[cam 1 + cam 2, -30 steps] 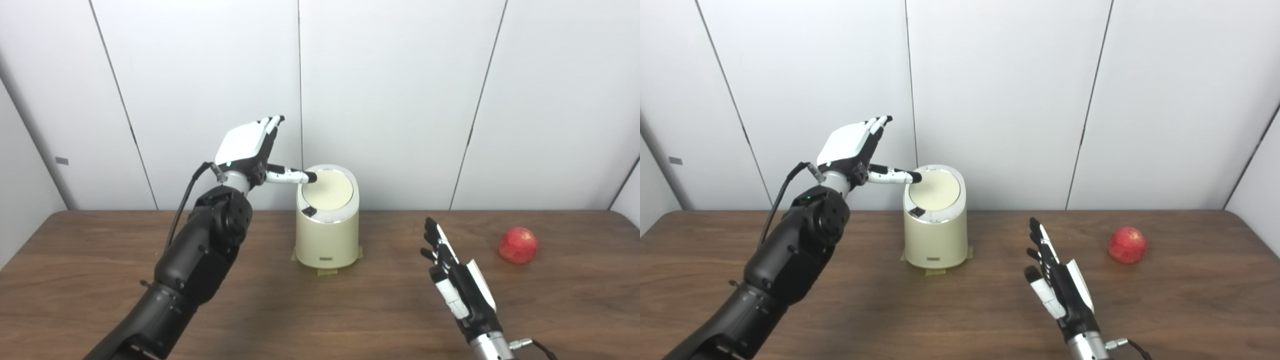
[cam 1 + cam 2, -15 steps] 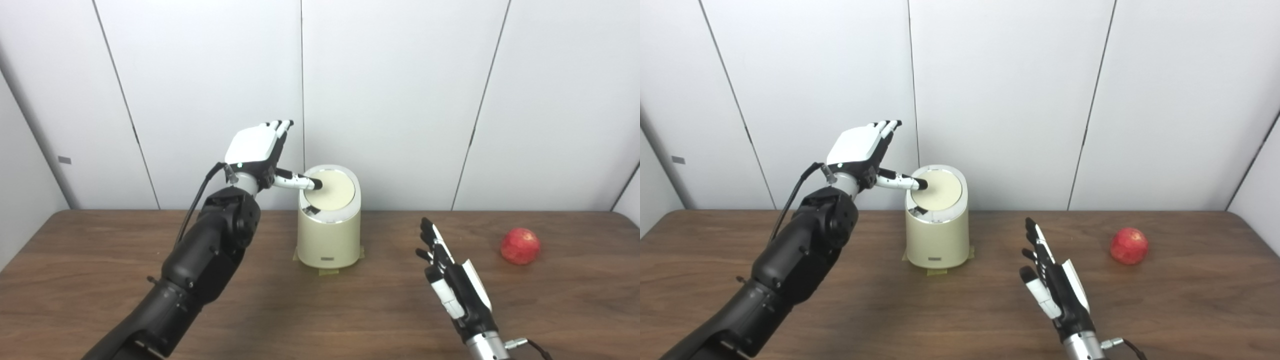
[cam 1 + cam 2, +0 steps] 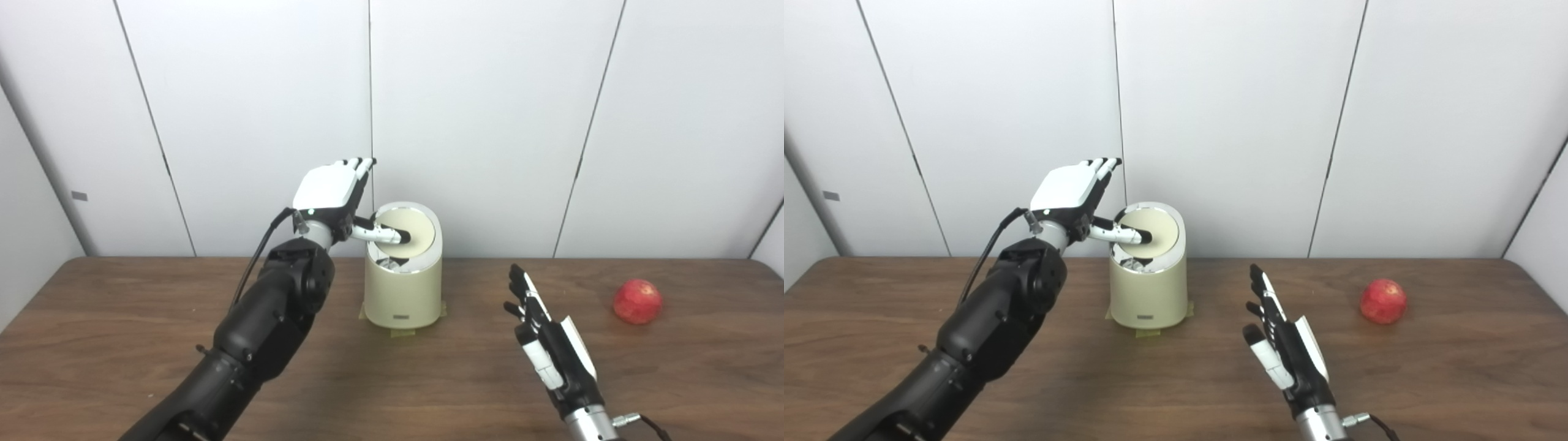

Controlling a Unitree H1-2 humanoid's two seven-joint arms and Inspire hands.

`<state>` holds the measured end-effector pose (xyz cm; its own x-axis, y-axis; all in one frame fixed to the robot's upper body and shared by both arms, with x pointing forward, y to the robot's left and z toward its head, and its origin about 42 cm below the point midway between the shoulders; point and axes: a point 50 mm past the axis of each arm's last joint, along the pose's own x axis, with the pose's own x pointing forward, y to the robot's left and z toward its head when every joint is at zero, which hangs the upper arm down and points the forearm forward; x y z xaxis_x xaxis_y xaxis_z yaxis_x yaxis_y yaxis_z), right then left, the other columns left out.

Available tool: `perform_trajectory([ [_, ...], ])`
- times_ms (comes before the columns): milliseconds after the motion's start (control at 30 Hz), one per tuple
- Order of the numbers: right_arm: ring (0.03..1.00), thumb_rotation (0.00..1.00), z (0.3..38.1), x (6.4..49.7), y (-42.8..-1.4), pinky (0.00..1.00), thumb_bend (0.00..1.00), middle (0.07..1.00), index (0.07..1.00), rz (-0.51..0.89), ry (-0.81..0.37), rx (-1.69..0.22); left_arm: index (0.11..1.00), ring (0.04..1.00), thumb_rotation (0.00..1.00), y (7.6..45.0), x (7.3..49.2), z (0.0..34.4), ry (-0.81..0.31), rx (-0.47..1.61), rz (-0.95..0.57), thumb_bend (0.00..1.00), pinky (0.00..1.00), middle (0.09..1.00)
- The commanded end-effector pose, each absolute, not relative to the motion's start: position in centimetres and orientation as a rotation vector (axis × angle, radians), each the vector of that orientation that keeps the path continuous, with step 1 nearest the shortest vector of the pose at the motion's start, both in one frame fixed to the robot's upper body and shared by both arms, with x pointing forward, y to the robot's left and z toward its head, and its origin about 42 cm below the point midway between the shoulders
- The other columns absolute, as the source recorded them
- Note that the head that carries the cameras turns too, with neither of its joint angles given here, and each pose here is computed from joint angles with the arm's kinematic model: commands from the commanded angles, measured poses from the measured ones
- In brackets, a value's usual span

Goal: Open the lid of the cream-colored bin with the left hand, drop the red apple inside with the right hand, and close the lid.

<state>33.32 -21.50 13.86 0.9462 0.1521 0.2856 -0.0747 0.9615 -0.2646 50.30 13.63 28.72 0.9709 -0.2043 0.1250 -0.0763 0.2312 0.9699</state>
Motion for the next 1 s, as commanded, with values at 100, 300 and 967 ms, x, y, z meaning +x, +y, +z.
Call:
perform_trajectory([
  [100, 0.990, 0.99, 16.1, 34.0, -21.0, 0.92, 0.76, 1.000, 1.000, 0.121, -0.403, -0.245, 1.000, 1.000, 0.59, 13.1, 51.2, 30.3, -0.337, 1.456, 0.004, 1.00, 1.00, 1.000],
  [300, 0.994, 0.99, 16.3, 33.7, -20.9, 0.92, 0.76, 1.000, 1.000, 0.125, -0.405, -0.240, 1.000, 1.000, 0.55, 13.4, 52.1, 29.1, -0.351, 1.594, 0.084, 1.00, 1.00, 1.000],
  [967, 0.997, 0.99, 16.1, 33.9, -20.8, 0.92, 0.76, 1.000, 1.000, 0.132, -0.415, -0.239, 1.000, 1.000, 0.41, 13.2, 51.5, 29.9, -0.458, 1.750, 0.026, 1.00, 1.00, 1.000],
])
